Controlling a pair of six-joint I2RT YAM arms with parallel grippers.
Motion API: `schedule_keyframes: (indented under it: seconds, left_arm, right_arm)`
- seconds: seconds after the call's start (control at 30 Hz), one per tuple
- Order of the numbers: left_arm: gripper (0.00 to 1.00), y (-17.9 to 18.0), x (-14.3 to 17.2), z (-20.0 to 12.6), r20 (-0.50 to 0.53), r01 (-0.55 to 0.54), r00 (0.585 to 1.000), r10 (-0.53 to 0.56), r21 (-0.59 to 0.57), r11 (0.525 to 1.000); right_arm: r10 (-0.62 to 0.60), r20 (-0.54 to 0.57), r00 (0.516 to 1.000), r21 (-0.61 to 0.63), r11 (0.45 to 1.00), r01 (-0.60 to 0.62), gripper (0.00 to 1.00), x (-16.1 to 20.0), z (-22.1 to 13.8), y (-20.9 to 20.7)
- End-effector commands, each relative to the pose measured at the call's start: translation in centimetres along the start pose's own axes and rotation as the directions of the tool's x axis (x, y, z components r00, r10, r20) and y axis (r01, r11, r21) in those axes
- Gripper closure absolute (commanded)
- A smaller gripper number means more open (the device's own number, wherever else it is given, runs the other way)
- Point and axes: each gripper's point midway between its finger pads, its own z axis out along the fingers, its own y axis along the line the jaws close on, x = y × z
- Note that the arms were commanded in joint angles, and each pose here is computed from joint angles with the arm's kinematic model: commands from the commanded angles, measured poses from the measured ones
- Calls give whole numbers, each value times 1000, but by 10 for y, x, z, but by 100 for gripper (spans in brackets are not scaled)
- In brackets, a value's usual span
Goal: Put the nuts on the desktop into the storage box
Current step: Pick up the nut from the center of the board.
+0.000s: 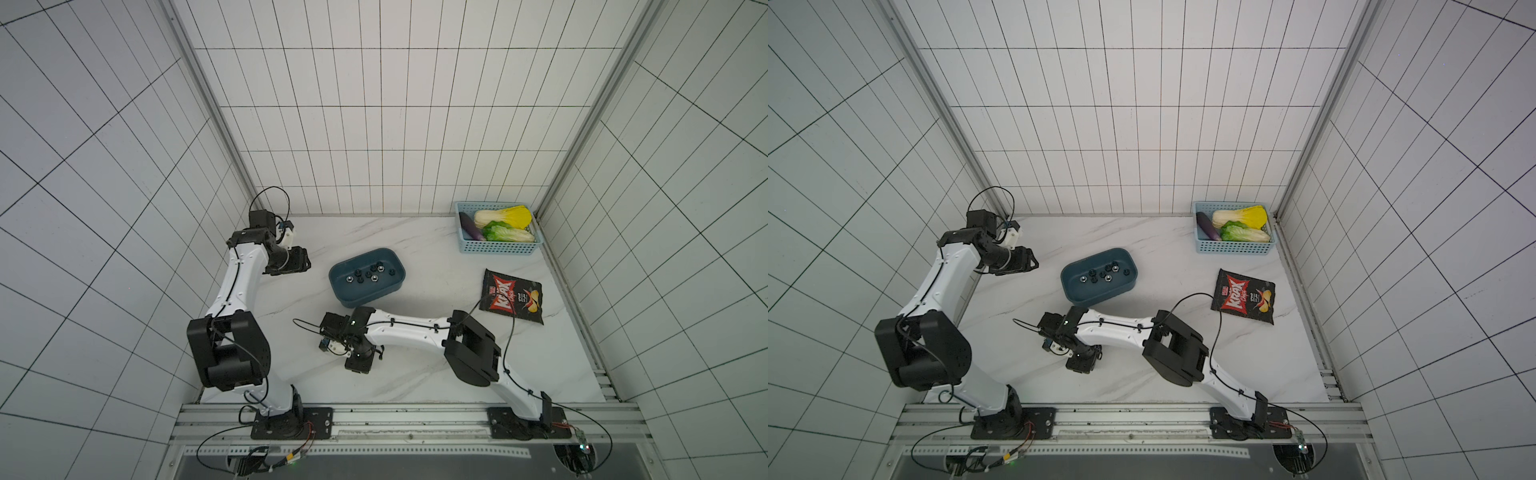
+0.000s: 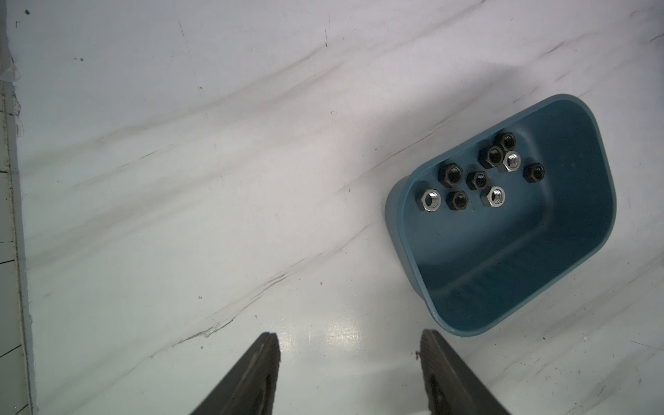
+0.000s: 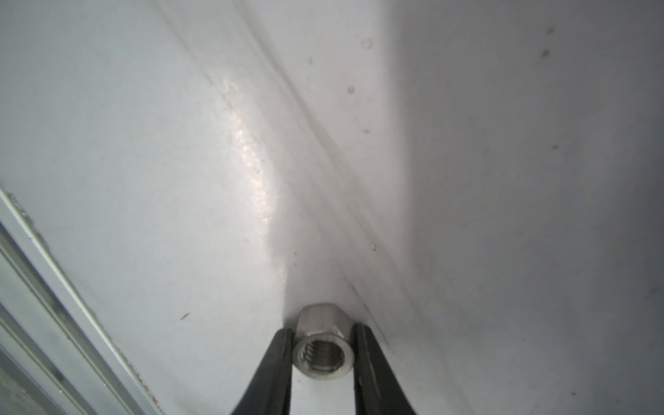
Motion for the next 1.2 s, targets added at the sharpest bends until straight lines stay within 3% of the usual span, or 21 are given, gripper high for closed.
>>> schedule_keyframes:
  seconds: [0.0,0.23,0.43,0.53,0.63,0.8,0.83,1.0,1.07,1.17]
  left_arm:
    - [34,-17,-4,-7,11,-24,1000,23,84,996]
    - [33,-71,3,-10,-3,-91,995,95,273,958]
    - [30,-141,4,-28,5,-149,985,171,516,843]
    - [28,-184,9,-42,26,-196,973,230,622,758]
    - [25,-236,22,-63,43,-222,956,289,748,625]
    - [23,-309,50,-107,29,-160,932,361,928,336]
    - [23,-319,57,-113,29,-152,924,381,943,297]
    - [21,-353,95,-126,39,-141,880,474,973,182]
    - [21,-359,106,-129,35,-126,868,496,980,152]
    - [22,-365,114,-134,34,-113,856,516,986,123]
  right_arm:
    - [23,58,998,84,996,-28,83,3,-18,-17]
    - [176,246,953,116,971,-209,84,25,-63,-58]
    - [249,512,822,151,916,-371,90,58,-130,-103]
    - [241,652,719,156,886,-438,89,75,-169,-120]
    - [160,794,586,153,881,-447,87,84,-215,-121]
    - [-26,922,385,189,900,-392,87,97,-280,-99]
    - [-52,933,356,194,905,-379,87,99,-288,-95]
    - [-134,974,185,194,911,-364,88,110,-325,-79]
    - [-154,977,151,198,914,-353,88,112,-332,-74]
    - [-165,977,138,203,918,-340,88,113,-336,-70]
